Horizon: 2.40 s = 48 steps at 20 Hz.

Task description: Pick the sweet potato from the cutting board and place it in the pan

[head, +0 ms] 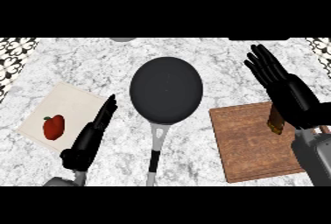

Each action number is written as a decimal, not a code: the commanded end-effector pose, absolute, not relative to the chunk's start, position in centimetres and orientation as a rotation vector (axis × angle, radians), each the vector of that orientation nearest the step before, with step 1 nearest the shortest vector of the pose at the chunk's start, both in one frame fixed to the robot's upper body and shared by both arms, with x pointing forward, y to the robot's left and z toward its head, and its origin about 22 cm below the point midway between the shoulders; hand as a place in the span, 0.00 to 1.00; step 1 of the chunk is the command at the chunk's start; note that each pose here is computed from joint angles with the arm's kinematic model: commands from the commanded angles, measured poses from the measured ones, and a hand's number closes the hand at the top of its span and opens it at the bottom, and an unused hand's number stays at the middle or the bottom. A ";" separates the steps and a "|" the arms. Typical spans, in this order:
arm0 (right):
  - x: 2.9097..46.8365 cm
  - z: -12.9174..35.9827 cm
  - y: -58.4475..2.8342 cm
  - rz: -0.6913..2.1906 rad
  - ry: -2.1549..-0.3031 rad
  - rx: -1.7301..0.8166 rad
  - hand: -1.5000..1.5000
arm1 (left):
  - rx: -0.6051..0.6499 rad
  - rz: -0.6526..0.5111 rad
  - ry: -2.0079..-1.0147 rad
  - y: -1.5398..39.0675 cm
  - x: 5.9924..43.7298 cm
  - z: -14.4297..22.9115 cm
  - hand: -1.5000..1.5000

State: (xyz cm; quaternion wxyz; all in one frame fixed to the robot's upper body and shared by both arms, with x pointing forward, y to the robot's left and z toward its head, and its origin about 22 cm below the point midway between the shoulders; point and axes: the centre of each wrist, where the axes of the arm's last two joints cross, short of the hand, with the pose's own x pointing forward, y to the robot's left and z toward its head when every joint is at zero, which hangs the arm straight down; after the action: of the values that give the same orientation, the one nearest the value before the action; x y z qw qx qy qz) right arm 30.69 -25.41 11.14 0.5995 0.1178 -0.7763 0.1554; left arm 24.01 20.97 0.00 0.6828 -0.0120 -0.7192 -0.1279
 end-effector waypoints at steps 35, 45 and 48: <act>36.7 16.9 -30.8 1.416 -0.670 -0.924 0.00 | 0.070 0.003 -1.532 26.1 28.0 5.7 0.50; 38.3 15.2 -25.4 1.602 -0.374 -0.755 0.00 | 0.094 0.028 -1.518 28.2 28.4 5.6 0.50; 38.0 14.9 -24.7 1.663 -0.302 -0.785 0.00 | 0.093 0.050 -1.514 27.0 28.3 6.4 0.50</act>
State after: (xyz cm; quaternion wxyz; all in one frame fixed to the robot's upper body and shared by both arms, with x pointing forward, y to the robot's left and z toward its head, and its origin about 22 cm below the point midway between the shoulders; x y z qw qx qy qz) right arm 38.18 -27.06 14.92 0.6210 -0.3388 -0.1685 0.6864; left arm 27.81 26.76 5.90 0.7248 0.0400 -0.6876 0.0141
